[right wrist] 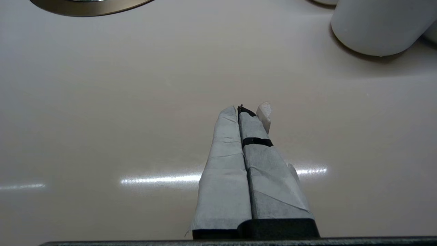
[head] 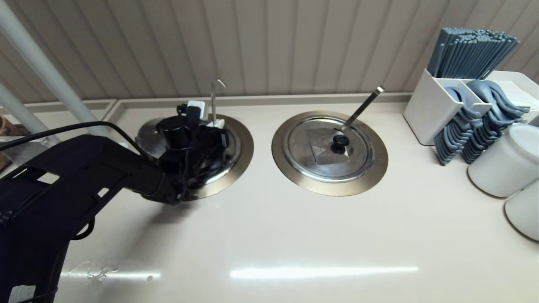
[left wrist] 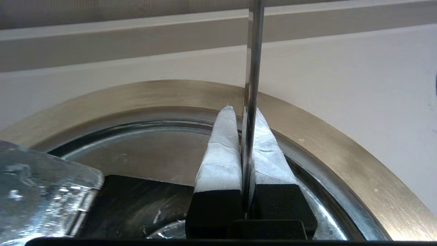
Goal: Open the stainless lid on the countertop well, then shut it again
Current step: Stir with a spoon
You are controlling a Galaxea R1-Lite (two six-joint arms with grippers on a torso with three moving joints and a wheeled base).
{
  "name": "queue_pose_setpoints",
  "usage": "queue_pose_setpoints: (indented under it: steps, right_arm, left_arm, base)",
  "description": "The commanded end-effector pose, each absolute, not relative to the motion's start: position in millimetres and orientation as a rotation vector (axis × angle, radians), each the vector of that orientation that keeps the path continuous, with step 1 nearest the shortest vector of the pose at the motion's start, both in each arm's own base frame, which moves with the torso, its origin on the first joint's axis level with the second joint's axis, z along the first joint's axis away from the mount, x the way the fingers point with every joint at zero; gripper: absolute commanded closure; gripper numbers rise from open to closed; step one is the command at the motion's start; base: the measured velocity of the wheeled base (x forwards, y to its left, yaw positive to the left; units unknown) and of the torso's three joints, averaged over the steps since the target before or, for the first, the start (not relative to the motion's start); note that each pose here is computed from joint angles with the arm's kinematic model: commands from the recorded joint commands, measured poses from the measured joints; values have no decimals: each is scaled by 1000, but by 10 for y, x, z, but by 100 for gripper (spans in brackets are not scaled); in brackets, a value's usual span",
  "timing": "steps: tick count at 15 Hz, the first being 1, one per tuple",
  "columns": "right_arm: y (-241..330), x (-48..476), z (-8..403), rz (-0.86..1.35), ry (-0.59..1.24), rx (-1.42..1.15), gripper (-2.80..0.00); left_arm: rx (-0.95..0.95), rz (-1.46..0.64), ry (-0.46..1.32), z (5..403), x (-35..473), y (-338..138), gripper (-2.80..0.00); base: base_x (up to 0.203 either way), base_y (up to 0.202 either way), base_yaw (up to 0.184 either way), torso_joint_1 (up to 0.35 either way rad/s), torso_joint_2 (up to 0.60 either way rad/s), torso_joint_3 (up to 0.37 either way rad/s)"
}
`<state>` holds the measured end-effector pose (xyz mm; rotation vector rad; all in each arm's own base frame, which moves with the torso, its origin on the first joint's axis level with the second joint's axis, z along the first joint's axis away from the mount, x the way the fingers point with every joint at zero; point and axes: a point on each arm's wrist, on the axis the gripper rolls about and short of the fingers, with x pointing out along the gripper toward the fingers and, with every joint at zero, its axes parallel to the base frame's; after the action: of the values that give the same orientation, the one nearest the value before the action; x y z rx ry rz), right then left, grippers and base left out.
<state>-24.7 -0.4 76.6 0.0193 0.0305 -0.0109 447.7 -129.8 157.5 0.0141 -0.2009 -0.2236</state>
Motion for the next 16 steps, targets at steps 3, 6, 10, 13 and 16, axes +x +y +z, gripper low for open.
queue_pose_setpoints:
  steps: [3,6,10,13,16]
  right_arm:
    - [-4,-248,766,-11,31,20,0]
    - [-4,-248,766,-10,31,20,0]
    - [-4,-248,766,-10,31,20,0]
    - [-4,-248,766,-11,31,20,0]
    - [-4,-248,766,-11,31,20,0]
  left_arm:
    - [13,-211,-223,1664,4465,-1228,0]
    - [13,-201,-230,1730,4459,-1171,0]
    - [11,-180,-253,1910,4411,-1064,0]
    - [9,-180,-250,1968,4380,-1057,0]
    - [-39,-187,-208,2087,4319,-1043,0]
  base:
    - [0,0,0,0,0,0]
    - [0,0,0,0,0,0]
    - [0,0,0,0,0,0]
    - [0,0,0,0,0,0]
    - [0,0,0,0,0,0]
